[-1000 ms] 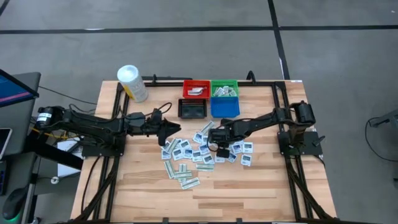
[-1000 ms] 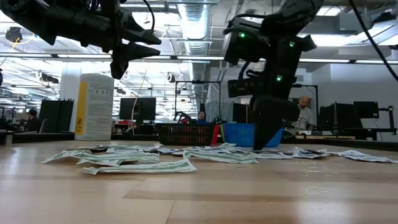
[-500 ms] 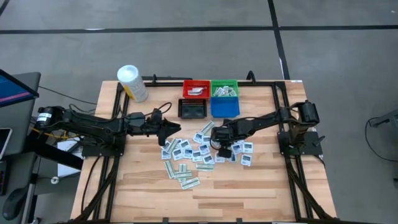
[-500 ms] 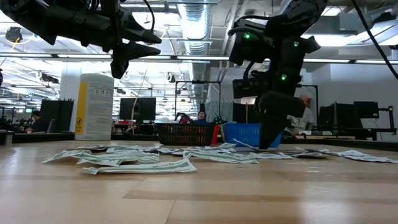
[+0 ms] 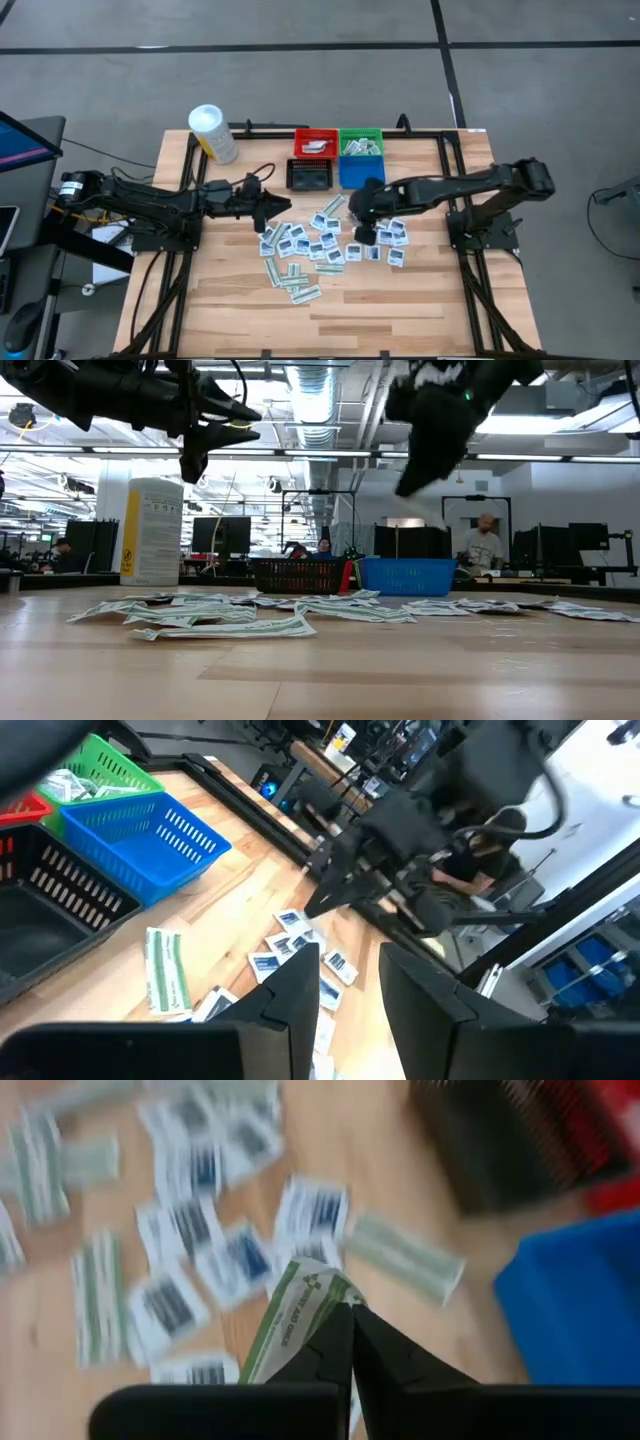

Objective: Pick & Place First Aid Supplies
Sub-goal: Put the bandage into the red basket

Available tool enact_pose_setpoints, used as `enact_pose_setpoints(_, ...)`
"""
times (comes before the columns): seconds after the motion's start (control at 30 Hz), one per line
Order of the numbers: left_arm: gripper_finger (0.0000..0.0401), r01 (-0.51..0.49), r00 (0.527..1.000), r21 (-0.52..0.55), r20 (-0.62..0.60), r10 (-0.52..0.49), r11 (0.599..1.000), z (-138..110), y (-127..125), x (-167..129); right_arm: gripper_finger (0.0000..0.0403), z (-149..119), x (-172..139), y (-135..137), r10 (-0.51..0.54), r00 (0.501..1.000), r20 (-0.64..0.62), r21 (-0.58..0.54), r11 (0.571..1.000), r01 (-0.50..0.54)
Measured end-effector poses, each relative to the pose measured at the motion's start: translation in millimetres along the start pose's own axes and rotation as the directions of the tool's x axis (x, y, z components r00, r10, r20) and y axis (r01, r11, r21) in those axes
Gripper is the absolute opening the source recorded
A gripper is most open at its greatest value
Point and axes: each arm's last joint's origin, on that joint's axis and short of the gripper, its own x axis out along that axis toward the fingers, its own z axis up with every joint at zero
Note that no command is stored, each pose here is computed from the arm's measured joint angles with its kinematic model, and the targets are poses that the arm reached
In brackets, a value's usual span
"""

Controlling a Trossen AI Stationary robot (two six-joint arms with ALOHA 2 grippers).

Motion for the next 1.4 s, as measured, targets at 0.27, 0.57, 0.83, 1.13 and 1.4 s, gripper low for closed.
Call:
enact_pose_setpoints(0.27, 0.0108, 0.006, 0.991, -0.029, 0.131, -0.002, 1.0, 9.9, -4.5, -0.5, 0.0, 38.7, -28.9, -8.5, -0.175, 0.889, 0.422, 0.17, 0.979, 0.112)
enact_pose_setpoints(0.57, 0.0114, -0.039, 0.981, 0.082, 0.194, 0.023, 0.996, 13.9, -5.2, -1.2, 0.0, 74.2, -48.7, -25.7, -0.488, 0.567, 0.664, 0.509, 0.85, 0.136)
enact_pose_setpoints(0.83, 0.0161, -0.128, 0.972, 0.342, 0.229, 0.049, 0.931, 16.3, -5.9, 1.3, 0.0, 82.1, -35.3, -27.6, -0.505, 0.529, 0.683, 0.55, 0.831, 0.083)
enact_pose_setpoints(1.13, 0.0209, -0.274, 0.951, 0.497, 0.265, 0.157, 0.823, 19.9, -7.4, 25.7, 0.0, 94.7, -30.3, -23.0, -0.475, 0.527, 0.705, 0.54, 0.841, 0.035)
enact_pose_setpoints(1.4, 0.0219, -0.291, 0.952, 0.551, 0.245, 0.181, 0.782, 20.1, -11.0, 55.8, 0.0, 101.9, -21.5, -11.8, -0.442, 0.545, 0.712, 0.512, 0.858, 0.027)
